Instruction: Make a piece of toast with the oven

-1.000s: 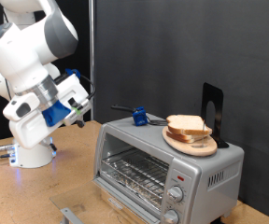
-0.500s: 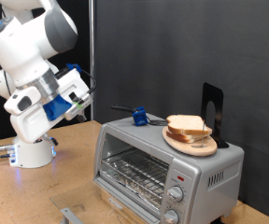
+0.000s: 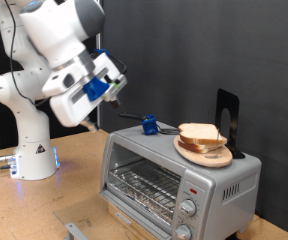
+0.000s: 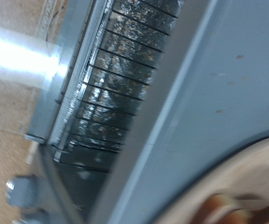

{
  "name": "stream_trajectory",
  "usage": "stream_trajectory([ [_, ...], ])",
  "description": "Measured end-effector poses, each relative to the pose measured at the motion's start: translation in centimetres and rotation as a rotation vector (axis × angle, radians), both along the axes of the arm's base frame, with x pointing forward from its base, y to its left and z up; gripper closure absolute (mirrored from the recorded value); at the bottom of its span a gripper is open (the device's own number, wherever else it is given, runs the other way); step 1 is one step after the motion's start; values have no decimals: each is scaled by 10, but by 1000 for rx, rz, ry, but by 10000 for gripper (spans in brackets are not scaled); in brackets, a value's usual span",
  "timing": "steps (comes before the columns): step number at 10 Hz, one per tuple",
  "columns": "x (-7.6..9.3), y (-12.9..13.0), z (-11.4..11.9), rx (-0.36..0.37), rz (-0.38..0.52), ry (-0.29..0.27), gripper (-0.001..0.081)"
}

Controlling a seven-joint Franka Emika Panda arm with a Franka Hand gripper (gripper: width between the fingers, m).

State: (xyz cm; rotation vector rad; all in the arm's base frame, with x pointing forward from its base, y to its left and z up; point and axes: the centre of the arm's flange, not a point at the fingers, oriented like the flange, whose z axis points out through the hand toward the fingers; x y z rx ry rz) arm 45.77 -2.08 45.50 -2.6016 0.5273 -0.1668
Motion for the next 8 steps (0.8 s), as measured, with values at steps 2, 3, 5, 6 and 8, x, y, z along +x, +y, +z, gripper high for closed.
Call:
stream_trajectory([
  [2,-5,35,18,-50,73,-33,-3],
  [3,-7,42,22,-59,72,-35,-3],
  [5,-7,46,23,-34,118,-60,-3],
  [6,-10,61,27,-19,194,-95,-3],
  [8,-24,97,40,-17,313,-120,-3],
])
